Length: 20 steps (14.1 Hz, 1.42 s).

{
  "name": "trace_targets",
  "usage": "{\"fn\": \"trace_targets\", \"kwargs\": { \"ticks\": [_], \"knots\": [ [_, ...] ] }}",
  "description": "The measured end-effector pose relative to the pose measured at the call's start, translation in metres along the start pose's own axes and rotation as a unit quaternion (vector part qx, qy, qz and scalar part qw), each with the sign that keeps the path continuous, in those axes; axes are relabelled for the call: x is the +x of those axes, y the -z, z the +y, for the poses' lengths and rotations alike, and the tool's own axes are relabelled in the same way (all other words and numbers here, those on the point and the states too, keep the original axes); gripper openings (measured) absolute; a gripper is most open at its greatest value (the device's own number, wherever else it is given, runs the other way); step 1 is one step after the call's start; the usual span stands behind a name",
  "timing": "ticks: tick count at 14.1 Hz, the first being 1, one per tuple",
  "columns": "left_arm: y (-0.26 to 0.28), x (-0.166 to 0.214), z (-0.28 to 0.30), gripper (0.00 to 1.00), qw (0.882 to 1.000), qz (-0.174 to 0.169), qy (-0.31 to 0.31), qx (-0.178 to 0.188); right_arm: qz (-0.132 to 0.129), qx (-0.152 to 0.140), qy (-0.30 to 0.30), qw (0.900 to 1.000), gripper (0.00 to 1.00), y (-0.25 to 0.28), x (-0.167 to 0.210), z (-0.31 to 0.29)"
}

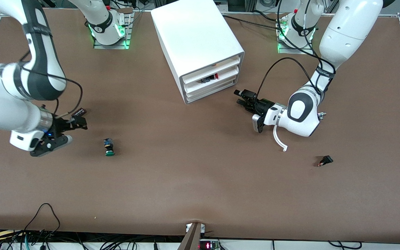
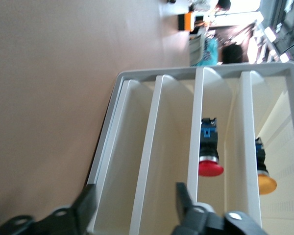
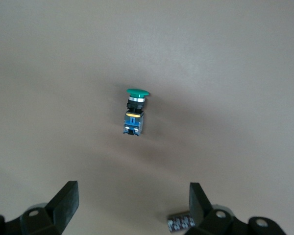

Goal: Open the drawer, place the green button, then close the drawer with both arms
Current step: 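Grasp the drawer handle with the left gripper while the right gripper grasps the button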

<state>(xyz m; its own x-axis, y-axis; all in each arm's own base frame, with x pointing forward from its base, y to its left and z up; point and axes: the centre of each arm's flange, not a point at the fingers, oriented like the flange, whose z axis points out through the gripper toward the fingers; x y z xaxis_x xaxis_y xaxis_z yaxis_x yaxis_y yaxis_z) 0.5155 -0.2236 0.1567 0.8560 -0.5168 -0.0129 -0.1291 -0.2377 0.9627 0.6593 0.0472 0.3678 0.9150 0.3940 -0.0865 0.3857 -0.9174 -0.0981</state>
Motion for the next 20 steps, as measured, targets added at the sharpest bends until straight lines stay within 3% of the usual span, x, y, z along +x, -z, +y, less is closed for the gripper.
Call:
{"fn": "trace_targets", "kwargs": {
  "ticks": [1,9,16,18,20],
  "knots": [
    [-0.007,-0.001,-0.002,0.56,1.000,0.008,0.000,-0.013,-0.004,0.002,-0.002,1.000,1.00,-0.016,0.004,0.003],
    [-0.048,-0.025,-0.009,0.58,0.999,-0.005,0.000,-0.047,0.028,-0.027,-0.007,0.999,1.00,-0.159,0.020,0.015],
    [-0.075,-0.042,-0.032,0.54,0.996,0.009,-0.022,-0.080,0.032,-0.026,0.001,0.999,1.00,-0.163,0.034,-0.024],
    [-0.080,-0.043,-0.035,0.38,0.996,0.010,-0.020,-0.085,0.031,-0.026,0.000,0.999,1.00,-0.163,0.033,-0.022],
    [-0.084,-0.045,-0.035,0.15,0.996,0.007,-0.020,-0.086,0.028,-0.026,-0.002,0.999,0.99,-0.166,0.031,-0.020]
  ]
}}
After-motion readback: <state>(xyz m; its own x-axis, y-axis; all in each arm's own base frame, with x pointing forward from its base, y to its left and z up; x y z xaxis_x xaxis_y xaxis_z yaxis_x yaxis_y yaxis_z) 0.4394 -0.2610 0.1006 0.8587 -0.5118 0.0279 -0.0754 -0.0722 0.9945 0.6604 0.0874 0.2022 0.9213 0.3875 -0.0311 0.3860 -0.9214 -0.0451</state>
